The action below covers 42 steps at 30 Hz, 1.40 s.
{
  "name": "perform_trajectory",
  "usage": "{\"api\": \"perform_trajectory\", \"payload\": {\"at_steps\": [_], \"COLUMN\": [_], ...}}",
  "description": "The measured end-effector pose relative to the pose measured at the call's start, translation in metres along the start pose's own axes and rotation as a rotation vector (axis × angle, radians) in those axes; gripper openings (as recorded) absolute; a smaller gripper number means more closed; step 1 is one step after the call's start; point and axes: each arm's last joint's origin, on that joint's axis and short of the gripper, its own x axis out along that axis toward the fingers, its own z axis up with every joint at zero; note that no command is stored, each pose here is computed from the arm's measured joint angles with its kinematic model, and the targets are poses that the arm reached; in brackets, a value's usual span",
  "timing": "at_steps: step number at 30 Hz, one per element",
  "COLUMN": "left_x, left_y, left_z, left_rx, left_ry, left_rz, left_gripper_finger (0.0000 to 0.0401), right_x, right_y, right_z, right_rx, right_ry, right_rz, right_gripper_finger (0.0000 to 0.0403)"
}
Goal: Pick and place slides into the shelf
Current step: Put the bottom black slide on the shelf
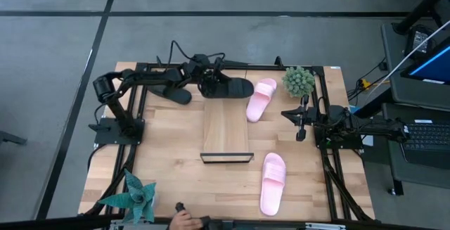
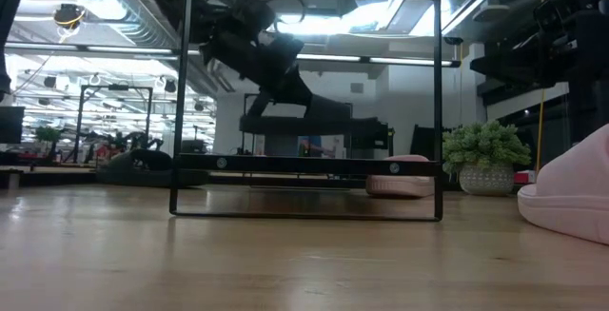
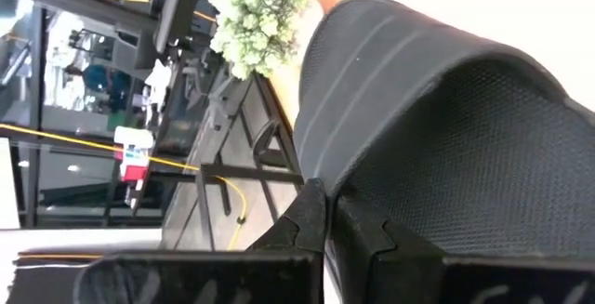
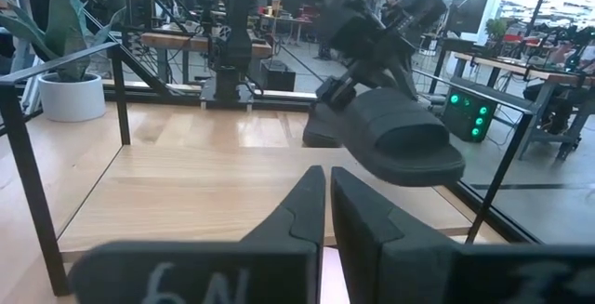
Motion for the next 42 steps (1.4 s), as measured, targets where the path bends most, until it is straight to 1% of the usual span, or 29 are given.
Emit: {"api": "perform_trajectory", "payload": {"at_steps": [7, 10, 16, 24, 29, 32, 34, 38, 42], "left_x": [-0.005, -0.007, -0.009, -0.008, 0.004, 0.014, 0.018, 0.018, 0.017], "left_y": [0.005, 0.006, 0.010, 0.010, 0.000, -0.006, -0.006, -0.005, -0.004], "left_z": [-0.018, -0.024, -0.027, -0.027, -0.035, -0.040, -0.042, -0.042, -0.045], "left_rx": [-0.027, -0.032, 0.015, 0.017, 0.002, -0.007, -0.012, -0.009, -0.013], "left_ry": [-0.081, -0.078, -0.134, -0.138, -0.108, -0.096, -0.087, -0.086, -0.079], "left_rz": [-0.015, -0.012, 0.005, 0.010, -0.015, -0.010, 0.022, 0.032, 0.033], "left_gripper_finger": [0.0000, 0.0000, 0.0000, 0.0000, 0.0000, 0.0000, 0.0000, 0.0000, 0.0000], "right_x": [0.000, 0.000, 0.000, 0.000, 0.000, 0.000, 0.000, 0.000, 0.000], "right_y": [0.000, 0.000, 0.000, 0.000, 0.000, 0.000, 0.000, -0.001, -0.001], "right_z": [0.000, 0.000, 0.000, 0.000, 0.000, 0.000, 0.000, 0.000, 0.000], "right_rx": [-0.043, -0.043, -0.043, -0.043, -0.043, -0.043, -0.044, -0.044, -0.050], "right_ry": [-0.001, 0.000, 0.000, -0.001, -0.003, -0.003, -0.003, -0.003, 0.001], "right_rz": [-0.004, -0.012, -0.014, -0.014, -0.014, -0.014, -0.014, -0.016, -0.049], "right_gripper_finger": [0.0026, 0.0026, 0.0026, 0.0026, 0.0026, 0.0026, 0.0026, 0.0026, 0.0026]}}
